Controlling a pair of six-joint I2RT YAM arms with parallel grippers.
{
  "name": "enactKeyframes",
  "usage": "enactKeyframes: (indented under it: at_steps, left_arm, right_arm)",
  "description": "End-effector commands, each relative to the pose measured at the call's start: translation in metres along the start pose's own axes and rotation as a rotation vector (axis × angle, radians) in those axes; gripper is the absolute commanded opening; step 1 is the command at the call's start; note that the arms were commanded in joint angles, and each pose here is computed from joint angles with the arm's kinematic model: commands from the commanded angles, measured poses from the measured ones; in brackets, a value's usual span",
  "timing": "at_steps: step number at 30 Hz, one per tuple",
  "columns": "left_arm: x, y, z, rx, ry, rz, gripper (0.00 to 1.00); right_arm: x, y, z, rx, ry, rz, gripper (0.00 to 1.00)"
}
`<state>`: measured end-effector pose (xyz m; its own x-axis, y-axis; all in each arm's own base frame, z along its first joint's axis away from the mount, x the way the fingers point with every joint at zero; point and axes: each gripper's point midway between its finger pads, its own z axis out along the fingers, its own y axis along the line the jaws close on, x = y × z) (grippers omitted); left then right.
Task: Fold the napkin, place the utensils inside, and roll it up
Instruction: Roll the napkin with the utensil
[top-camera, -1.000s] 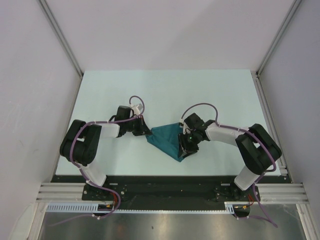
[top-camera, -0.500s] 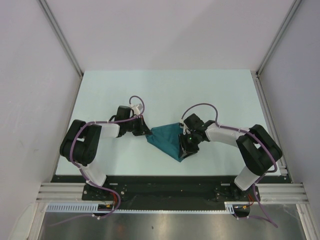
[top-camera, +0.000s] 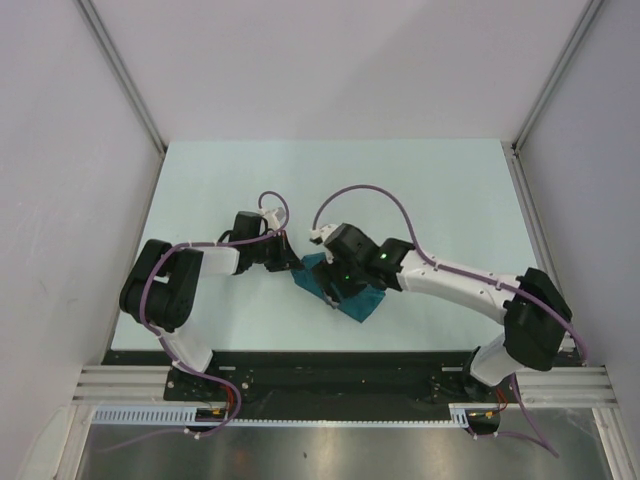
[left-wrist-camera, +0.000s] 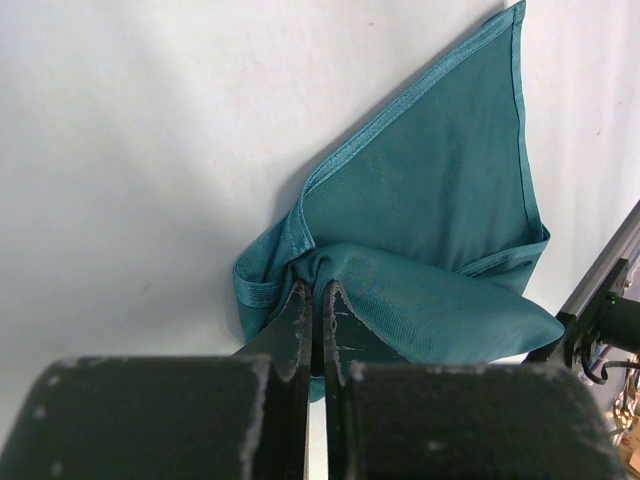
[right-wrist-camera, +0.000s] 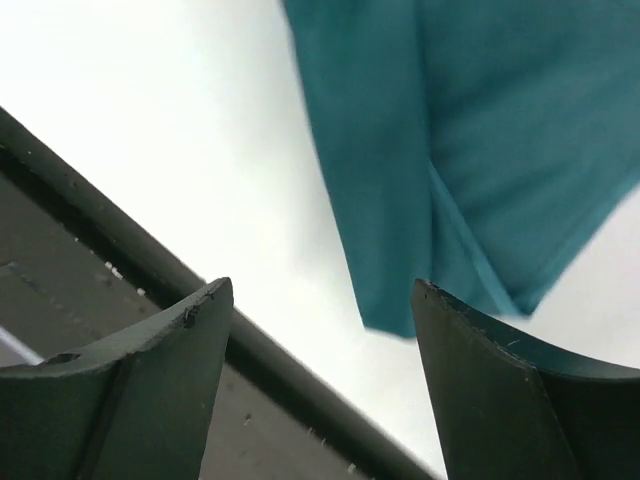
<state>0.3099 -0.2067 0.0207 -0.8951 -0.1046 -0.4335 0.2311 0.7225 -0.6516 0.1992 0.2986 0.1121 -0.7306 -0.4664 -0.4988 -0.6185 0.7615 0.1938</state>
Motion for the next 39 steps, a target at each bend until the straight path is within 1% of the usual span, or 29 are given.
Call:
enactKeyframes:
  at_steps: [1, 3, 4, 7, 13, 19, 30, 33, 39]
  left_arm:
    - [-0.002, 0.025, -0.001, -0.111, -0.013, 0.018, 0.00]
    - [-0.001, 0.024, -0.001, -0.109, -0.011, 0.018, 0.00]
    - [-0.002, 0.024, -0.001, -0.109, -0.011, 0.018, 0.00]
    - [-0.001, 0.025, 0.000, -0.110, -0.008, 0.016, 0.00]
    - [-0.001, 0.026, 0.001, -0.113, -0.005, 0.014, 0.00]
    - [-0.001, 0.026, 0.002, -0.112, -0.004, 0.011, 0.00]
    - [-0.002, 0.025, 0.002, -0.102, -0.010, 0.011, 0.00]
    - [-0.006, 0.021, 0.001, -0.089, -0.023, 0.016, 0.00]
    - [-0.016, 0.010, -0.001, -0.056, -0.058, 0.019, 0.00]
  right_arm:
    - [-0.037, -0.002, 0.022, 0.134, -0.128, -0.230, 0.77]
    - [-0.040, 0.000, 0.037, 0.165, -0.137, -0.284, 0.78]
    - [-0.046, 0.003, 0.042, 0.161, -0.159, -0.318, 0.79]
    - [-0.048, 0.008, 0.057, 0.141, -0.166, -0.363, 0.79]
    - [-0.039, 0.016, 0.075, 0.072, -0.145, -0.391, 0.78]
    - [-0.023, 0.009, 0.089, 0.031, -0.099, -0.357, 0.75]
    - [-0.010, -0.006, 0.102, -0.025, -0.068, -0.281, 0.70]
    - [0.004, -0.009, 0.107, -0.036, -0.032, -0.256, 0.66]
    - [0.039, -0.015, 0.114, -0.031, 0.053, -0.205, 0.65]
